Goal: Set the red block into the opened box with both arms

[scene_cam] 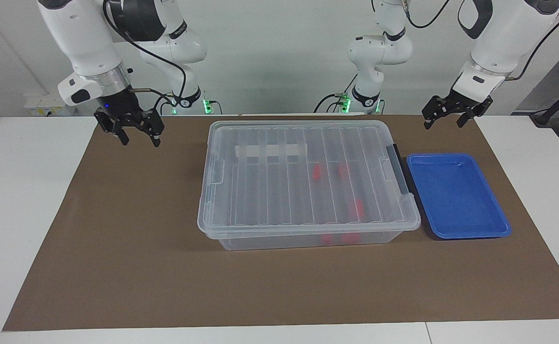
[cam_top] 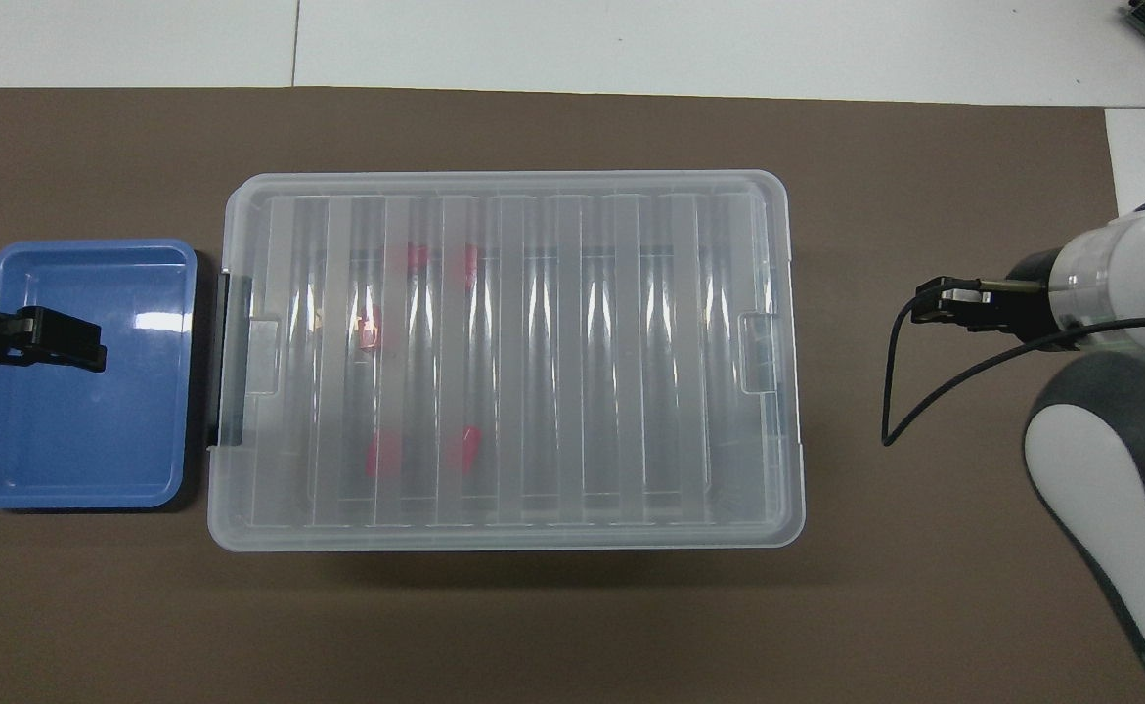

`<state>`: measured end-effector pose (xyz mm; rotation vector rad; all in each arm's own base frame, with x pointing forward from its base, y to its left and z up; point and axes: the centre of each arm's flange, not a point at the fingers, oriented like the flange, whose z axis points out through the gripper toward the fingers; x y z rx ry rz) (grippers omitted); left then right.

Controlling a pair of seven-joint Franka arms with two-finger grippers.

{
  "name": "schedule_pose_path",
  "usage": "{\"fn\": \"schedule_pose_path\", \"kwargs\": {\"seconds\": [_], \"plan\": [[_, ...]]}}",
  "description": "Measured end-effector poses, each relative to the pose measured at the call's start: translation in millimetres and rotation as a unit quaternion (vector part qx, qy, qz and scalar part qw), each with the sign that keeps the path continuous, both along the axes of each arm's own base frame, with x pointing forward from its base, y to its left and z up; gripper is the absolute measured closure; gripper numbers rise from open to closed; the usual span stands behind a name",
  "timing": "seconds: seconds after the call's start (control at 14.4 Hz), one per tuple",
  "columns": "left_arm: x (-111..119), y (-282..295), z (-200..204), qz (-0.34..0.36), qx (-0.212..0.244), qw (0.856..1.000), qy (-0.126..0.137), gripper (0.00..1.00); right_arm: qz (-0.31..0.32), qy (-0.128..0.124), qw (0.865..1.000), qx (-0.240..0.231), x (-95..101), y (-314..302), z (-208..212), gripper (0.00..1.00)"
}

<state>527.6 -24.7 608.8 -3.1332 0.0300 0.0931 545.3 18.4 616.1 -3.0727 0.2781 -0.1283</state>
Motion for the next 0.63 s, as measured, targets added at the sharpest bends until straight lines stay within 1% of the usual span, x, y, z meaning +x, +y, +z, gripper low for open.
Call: {"fn": "schedule_pose_path", "kwargs": {"seconds": [0.21, 0.42, 0.56, 0.63], "plan": [[0, 0, 0, 0.000, 0.000, 1.000, 0.000, 0.00, -0.004, 0.012, 1.000, -0.002, 3.4, -6, 31, 0.00], [0, 0, 0, 0.000, 0.000, 1.000, 0.000, 0.00, -0.007, 0.031, 0.999, -0.004, 10.3, -10, 30, 0.00], [0, 0, 0, 0.000, 0.000, 1.000, 0.000, 0.00, -0.003, 0.057, 0.998, -0.005, 5.4, -9, 24, 0.00], [0, 0, 0, 0.000, 0.000, 1.000, 0.000, 0.00, 0.002, 0.062, 0.998, -0.005, 2.7, -8, 23, 0.00]]}}
